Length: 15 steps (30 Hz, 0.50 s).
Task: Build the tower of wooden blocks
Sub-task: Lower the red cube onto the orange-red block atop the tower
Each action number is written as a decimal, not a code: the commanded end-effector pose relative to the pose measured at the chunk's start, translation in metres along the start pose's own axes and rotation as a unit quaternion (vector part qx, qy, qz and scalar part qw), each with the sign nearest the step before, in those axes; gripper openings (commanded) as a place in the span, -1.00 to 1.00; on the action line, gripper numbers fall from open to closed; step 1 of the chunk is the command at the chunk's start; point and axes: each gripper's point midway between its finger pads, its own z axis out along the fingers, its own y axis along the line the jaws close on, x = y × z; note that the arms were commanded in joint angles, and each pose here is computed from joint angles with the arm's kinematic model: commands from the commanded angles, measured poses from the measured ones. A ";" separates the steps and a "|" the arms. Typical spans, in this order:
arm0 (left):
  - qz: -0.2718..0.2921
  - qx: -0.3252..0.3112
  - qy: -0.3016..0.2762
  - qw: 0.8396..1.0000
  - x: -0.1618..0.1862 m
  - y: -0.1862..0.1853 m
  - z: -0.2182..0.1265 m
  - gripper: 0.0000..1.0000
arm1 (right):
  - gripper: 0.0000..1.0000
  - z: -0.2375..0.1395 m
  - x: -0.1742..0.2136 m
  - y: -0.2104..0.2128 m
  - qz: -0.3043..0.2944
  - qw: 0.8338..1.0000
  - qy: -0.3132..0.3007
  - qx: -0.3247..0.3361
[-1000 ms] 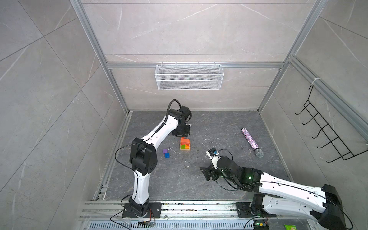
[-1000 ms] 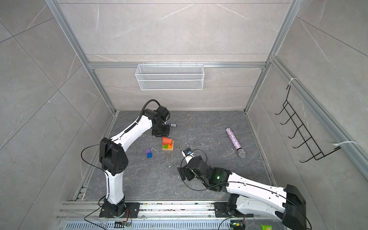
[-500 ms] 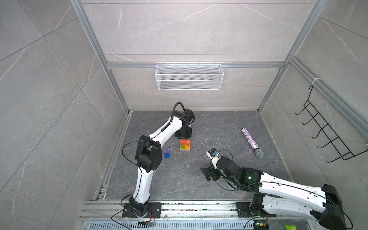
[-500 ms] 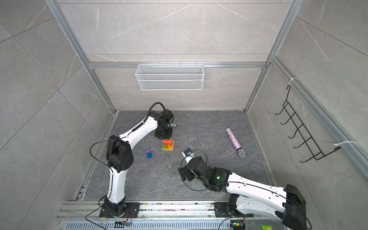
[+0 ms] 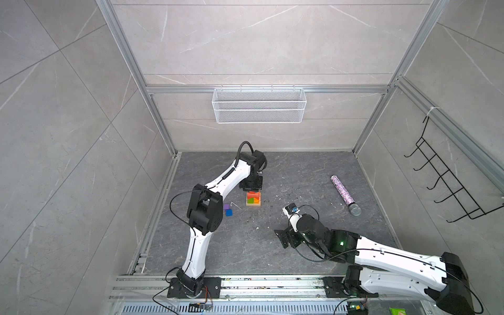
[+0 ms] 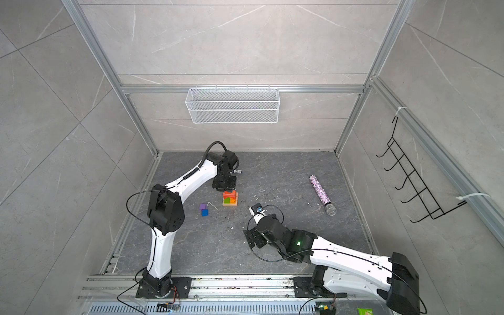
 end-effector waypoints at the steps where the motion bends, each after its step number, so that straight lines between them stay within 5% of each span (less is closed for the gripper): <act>1: 0.008 -0.001 -0.010 1.000 -0.006 -0.001 -0.007 -0.61 | 0.97 -0.002 -0.006 0.003 -0.003 1.000 -0.002 0.000; 15: 0.009 -0.003 -0.005 1.000 -0.004 -0.001 -0.004 -0.60 | 0.96 -0.001 -0.006 0.003 -0.008 1.000 0.001 0.002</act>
